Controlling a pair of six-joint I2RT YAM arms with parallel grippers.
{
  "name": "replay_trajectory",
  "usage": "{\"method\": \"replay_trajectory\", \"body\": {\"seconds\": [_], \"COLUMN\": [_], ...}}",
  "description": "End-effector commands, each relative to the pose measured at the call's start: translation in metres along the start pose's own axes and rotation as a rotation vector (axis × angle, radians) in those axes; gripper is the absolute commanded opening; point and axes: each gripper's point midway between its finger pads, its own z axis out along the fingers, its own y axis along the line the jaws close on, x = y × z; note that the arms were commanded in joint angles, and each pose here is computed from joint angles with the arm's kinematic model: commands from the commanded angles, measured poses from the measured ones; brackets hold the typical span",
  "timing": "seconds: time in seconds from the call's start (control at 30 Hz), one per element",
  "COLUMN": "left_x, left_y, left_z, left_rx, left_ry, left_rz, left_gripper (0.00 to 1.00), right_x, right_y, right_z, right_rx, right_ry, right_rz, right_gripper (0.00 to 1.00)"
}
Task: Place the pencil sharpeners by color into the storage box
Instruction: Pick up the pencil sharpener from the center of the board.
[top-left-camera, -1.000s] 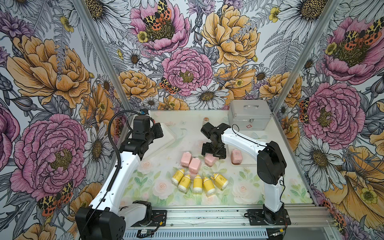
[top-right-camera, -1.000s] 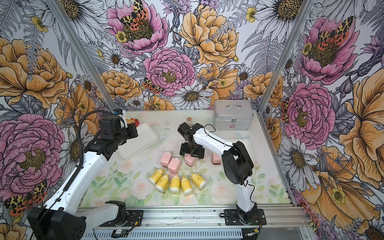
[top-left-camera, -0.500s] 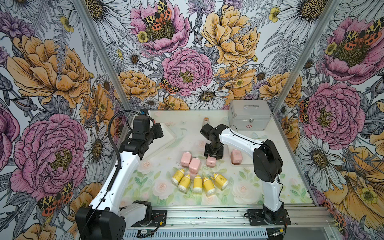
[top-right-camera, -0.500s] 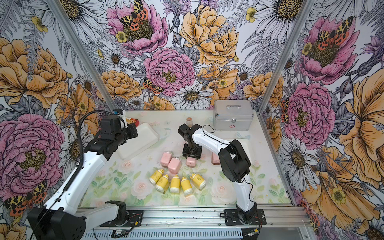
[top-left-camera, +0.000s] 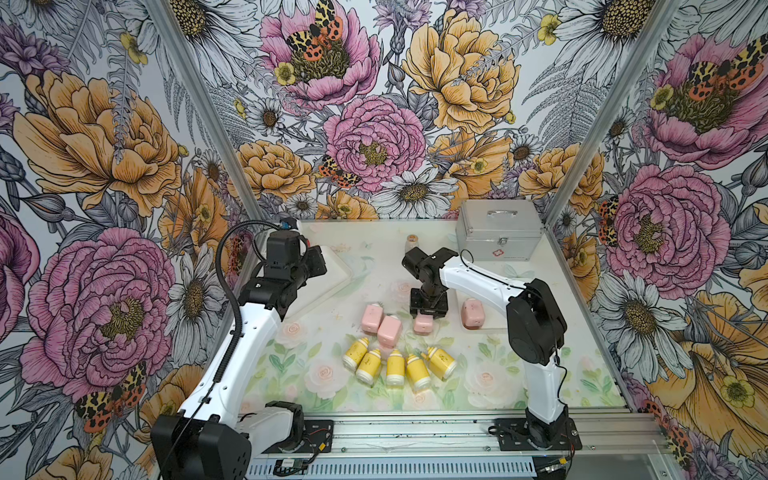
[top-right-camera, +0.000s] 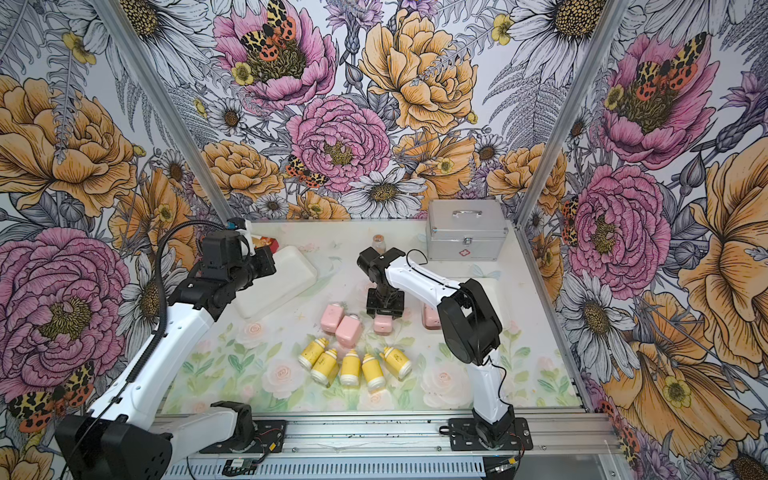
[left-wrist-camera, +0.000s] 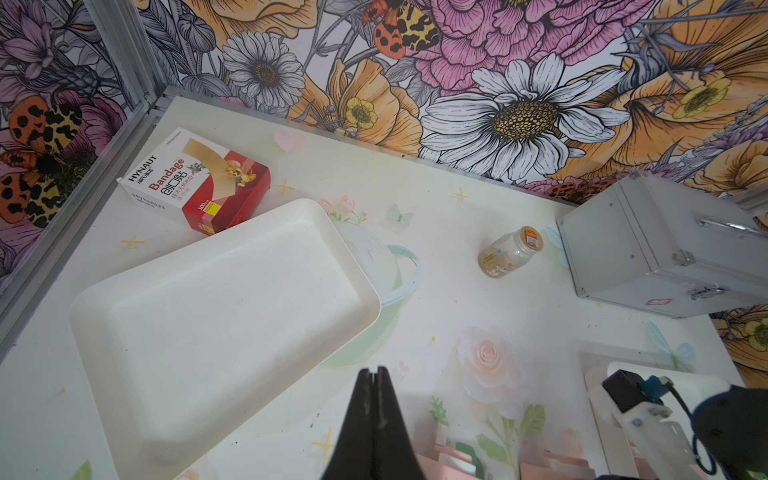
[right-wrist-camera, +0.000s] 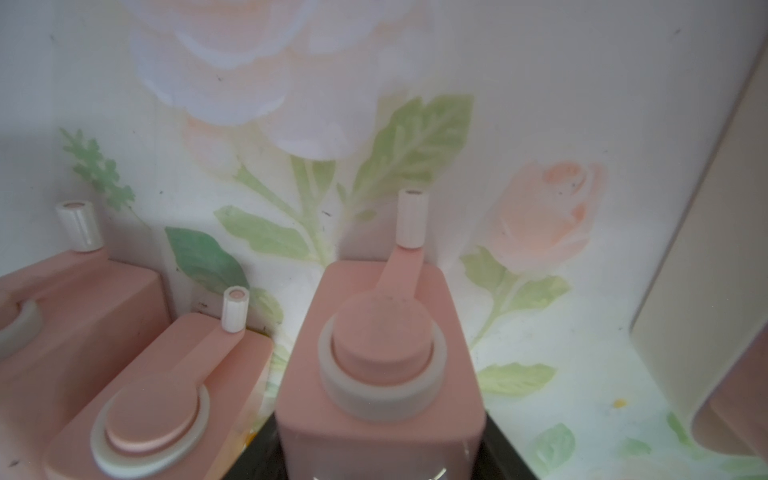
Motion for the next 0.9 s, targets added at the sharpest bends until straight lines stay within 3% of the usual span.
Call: {"method": "replay_trajectory", "body": {"seconds": [0.0, 0.47, 0.87], "left_x": [-0.011, -0.01, -0.009], "left_y": [0.0, -0.005, -0.008], "left_z": [-0.008, -0.009, -0.011], "left_rx": [-0.003, 0.003, 0.01], "left_ry": [-0.037, -0.039, -0.04], "left_rz": [0.014, 0.027, 0.036], "left_gripper": [0.0, 0.0, 0.0], "right_x": [0.011, -0.002, -0.012], "right_y": [-0.01, -0.015, -0.035], "right_z": [0.021, -0.026, -0.081], "right_rx": [0.045, 0.102, 0.125], "right_ry": [0.068, -0.002, -0.084], "right_rz": [-0.068, -0.269, -0.304], "right_gripper": [0.4, 0.38, 0.38]}}
